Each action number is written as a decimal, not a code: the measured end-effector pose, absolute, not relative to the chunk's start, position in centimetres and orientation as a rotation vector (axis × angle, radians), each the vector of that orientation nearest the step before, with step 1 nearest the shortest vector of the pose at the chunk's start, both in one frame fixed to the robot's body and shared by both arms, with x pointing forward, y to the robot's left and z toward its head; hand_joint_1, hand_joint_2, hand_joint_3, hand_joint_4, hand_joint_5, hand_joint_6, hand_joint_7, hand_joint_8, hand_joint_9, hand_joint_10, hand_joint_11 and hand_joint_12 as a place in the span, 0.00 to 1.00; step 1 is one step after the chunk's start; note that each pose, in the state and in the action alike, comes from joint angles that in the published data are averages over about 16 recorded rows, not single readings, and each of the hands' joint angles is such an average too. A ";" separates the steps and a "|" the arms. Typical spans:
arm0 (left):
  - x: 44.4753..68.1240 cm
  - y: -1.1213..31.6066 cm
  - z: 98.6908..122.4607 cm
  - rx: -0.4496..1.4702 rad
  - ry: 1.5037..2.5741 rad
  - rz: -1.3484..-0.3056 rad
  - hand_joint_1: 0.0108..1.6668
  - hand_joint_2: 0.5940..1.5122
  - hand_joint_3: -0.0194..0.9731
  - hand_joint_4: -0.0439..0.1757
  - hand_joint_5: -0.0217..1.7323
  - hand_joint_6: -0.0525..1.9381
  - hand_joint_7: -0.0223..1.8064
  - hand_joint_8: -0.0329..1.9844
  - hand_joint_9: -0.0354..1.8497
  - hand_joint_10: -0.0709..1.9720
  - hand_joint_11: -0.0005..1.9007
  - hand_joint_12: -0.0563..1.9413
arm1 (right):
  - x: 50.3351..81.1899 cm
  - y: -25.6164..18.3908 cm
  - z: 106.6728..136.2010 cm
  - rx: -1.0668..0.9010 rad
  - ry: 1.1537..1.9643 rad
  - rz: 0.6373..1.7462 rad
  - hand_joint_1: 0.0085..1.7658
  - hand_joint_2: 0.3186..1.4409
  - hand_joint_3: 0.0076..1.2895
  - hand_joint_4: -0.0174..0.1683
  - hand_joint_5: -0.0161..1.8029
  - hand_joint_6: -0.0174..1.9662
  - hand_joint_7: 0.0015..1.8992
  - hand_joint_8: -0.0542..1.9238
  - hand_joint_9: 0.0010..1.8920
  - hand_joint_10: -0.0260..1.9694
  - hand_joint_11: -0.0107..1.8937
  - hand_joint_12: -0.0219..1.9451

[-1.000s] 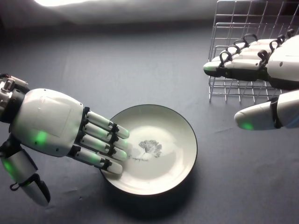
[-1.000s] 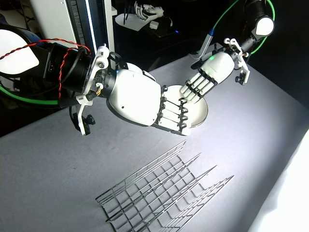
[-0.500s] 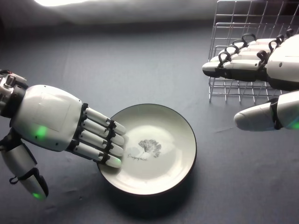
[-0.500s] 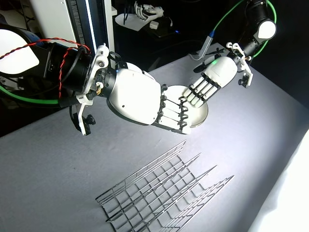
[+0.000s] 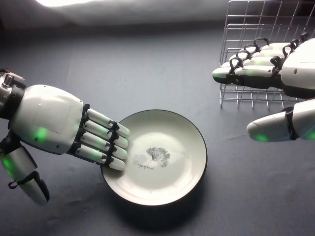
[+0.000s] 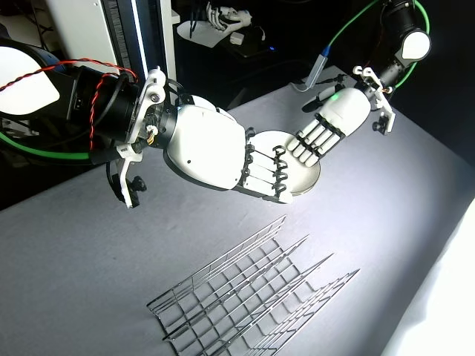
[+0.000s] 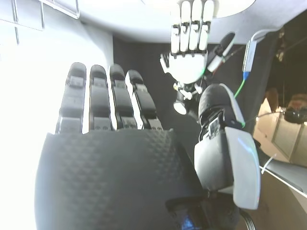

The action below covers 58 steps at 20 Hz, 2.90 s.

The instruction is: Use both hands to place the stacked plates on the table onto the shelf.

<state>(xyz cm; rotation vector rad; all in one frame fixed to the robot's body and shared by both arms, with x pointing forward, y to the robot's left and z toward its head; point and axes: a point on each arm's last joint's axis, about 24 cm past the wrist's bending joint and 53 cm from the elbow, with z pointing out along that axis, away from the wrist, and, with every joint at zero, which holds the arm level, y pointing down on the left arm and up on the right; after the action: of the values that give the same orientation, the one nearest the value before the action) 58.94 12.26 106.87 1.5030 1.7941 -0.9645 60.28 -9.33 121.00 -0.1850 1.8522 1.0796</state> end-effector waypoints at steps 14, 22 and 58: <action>57.9 12.6 105.5 1.555 1.787 -0.955 0.00 0.53 0.03 0.16 0.01 0.02 0.02 0.01 0.03 0.03 0.01 0.03 | 59.9 -9.2 120.8 -0.207 1.852 1.084 0.01 0.83 0.01 0.08 0.02 0.01 0.01 0.04 0.01 0.01 0.02 0.01; 56.6 11.7 105.1 1.587 1.766 -0.977 0.00 0.53 0.03 0.16 0.01 0.01 0.02 0.01 0.03 0.03 0.01 0.03 | 59.7 -9.1 120.5 -0.217 1.852 1.094 0.01 0.83 0.01 0.08 0.02 0.01 0.01 0.04 0.01 0.01 0.02 0.01; 59.3 12.9 104.6 1.525 1.899 -0.939 0.00 0.52 0.03 0.18 0.01 0.00 0.01 0.01 0.02 0.03 0.01 0.02 | 59.6 -9.1 120.6 -0.237 1.845 1.092 0.01 0.83 0.01 0.08 0.02 0.01 0.01 0.04 0.01 0.01 0.02 0.01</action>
<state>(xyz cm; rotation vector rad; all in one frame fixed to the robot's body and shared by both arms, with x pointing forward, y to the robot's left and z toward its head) 59.26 12.88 104.58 1.5252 1.8994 -0.9391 59.61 -9.11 120.55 -0.2371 1.8455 1.0916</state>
